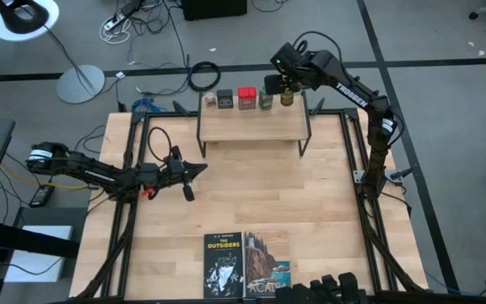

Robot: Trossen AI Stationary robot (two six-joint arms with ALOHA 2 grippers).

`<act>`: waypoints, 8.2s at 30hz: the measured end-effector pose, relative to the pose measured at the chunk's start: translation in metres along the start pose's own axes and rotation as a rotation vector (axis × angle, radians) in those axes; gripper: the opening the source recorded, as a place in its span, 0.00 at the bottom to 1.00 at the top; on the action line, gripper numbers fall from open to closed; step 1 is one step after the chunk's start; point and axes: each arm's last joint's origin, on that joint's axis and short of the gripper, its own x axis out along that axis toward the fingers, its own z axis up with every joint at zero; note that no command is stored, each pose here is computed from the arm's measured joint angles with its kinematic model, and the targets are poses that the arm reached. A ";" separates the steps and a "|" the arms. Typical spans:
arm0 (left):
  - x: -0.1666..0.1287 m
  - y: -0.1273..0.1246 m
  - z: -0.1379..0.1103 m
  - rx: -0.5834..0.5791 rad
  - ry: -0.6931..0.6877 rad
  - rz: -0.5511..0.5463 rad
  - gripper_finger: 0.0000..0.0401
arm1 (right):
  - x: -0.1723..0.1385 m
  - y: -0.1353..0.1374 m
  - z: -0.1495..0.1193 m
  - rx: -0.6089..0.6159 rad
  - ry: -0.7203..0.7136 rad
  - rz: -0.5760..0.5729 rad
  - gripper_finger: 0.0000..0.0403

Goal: Shelf spices
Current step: Put the yellow seasoning bottle on the shelf, then return to Home Position

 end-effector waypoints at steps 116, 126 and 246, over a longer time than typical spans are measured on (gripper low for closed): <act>-0.087 0.024 0.063 0.021 -0.168 0.086 0.00 | -0.148 -0.146 -0.334 -0.667 -0.959 0.711 0.00; -0.092 0.026 0.057 0.105 -0.113 0.192 0.00 | -0.085 -0.174 -0.349 -0.591 -0.909 0.791 0.00; -0.092 0.025 0.058 0.063 -0.131 0.129 0.00 | -0.018 -0.164 -0.296 -0.660 -0.939 1.250 0.00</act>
